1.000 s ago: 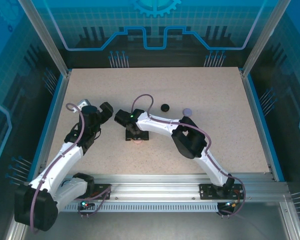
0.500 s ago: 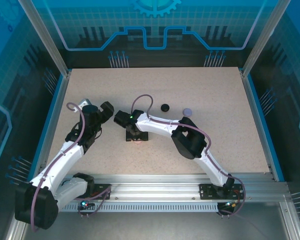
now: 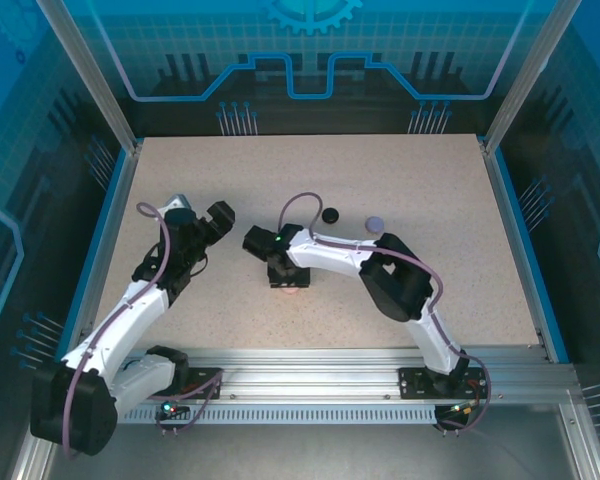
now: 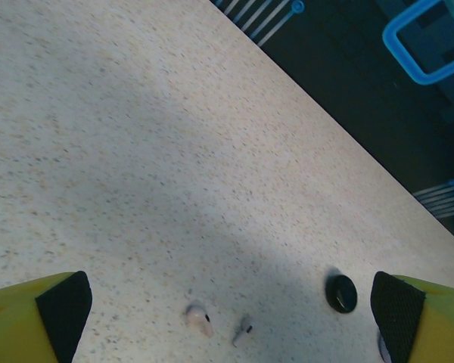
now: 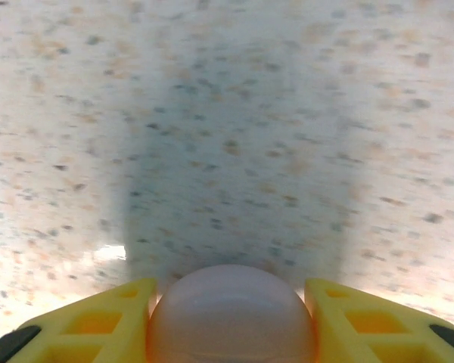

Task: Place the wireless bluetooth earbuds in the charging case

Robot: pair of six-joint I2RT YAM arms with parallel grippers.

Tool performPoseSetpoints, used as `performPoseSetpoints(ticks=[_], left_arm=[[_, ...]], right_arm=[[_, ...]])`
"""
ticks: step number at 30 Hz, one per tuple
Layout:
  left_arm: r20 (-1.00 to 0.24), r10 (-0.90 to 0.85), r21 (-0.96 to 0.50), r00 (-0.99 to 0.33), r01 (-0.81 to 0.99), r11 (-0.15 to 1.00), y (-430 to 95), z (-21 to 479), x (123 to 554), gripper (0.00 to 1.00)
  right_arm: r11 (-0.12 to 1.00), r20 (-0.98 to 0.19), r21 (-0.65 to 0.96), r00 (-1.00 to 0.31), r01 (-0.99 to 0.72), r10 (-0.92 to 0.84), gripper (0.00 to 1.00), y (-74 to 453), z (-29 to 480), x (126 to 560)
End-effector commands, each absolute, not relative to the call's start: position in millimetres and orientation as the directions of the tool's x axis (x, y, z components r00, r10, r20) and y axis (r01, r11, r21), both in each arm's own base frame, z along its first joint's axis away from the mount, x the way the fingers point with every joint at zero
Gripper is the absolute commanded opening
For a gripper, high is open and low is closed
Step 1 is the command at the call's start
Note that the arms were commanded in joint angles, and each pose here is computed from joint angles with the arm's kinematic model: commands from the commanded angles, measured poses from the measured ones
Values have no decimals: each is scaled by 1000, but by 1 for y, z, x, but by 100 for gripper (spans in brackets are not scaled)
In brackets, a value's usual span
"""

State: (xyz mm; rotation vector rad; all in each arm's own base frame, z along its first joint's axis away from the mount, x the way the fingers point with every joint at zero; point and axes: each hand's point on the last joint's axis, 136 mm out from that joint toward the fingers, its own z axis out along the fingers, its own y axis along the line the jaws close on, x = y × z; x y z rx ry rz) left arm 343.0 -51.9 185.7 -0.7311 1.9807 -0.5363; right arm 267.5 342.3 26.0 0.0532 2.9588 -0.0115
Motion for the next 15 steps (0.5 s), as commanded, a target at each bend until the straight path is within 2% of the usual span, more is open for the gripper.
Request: performPoseSetpoints(ticks=[1, 8, 15], left_arm=[[-598, -657, -662, -459, -180, 728, -76, 188, 349, 99], [-588, -574, -640, -570, -106, 761, -130, 170, 349, 99], [-552, -523, -615, -649, -107, 782, -169, 151, 347, 99]], right_arm=[[995, -247, 25, -964, 93, 96, 45, 318, 52, 285], [984, -257, 31, -950, 177, 179, 45, 262, 53, 294], [973, -265, 45, -936, 229, 232, 45, 227, 56, 297]])
